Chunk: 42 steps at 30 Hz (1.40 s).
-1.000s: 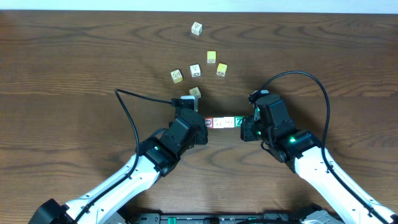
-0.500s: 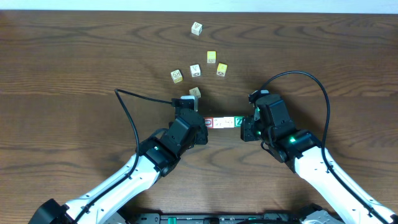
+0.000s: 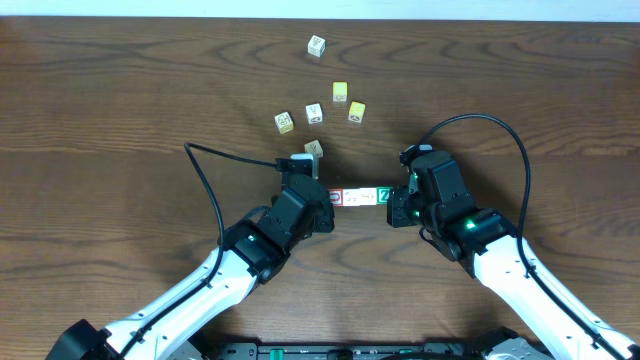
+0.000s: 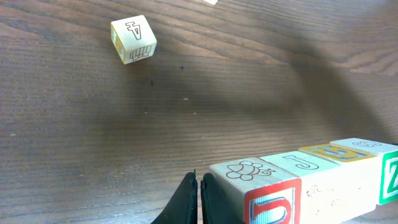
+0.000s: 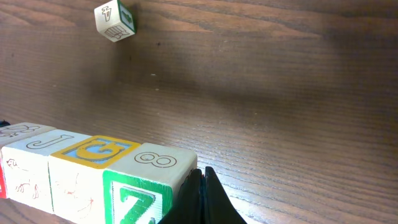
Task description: Lift 4 blocks
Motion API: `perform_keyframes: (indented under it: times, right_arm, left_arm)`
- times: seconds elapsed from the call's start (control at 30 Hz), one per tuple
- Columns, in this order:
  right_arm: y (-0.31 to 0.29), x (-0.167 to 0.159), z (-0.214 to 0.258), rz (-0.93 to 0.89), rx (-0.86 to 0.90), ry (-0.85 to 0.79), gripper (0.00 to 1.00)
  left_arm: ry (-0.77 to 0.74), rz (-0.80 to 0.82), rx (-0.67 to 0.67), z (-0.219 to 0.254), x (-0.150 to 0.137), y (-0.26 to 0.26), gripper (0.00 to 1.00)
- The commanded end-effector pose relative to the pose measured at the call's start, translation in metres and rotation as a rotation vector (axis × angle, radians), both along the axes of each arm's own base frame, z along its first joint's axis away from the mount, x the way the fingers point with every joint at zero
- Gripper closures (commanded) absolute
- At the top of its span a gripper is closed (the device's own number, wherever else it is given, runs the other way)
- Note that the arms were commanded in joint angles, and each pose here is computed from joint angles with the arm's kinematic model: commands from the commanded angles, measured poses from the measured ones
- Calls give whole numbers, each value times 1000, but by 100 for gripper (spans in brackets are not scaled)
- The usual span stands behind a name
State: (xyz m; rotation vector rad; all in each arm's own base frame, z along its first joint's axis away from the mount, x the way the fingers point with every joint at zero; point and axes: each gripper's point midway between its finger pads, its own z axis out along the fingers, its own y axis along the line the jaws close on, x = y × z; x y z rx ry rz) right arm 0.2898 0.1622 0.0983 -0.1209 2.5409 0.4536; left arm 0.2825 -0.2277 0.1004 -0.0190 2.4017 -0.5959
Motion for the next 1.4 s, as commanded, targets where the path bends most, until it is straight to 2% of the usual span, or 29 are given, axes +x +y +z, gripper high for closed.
perform_keyframes:
  times: [0.0, 1.37]
  right_arm:
    - [70, -31, 39, 278, 235, 17, 99]
    - [71, -30, 48, 281, 234, 15, 99]
  left_arm:
    - [-18, -200, -185, 47, -16, -55, 93]
    - [-65, -205, -217, 67, -17, -53, 93]
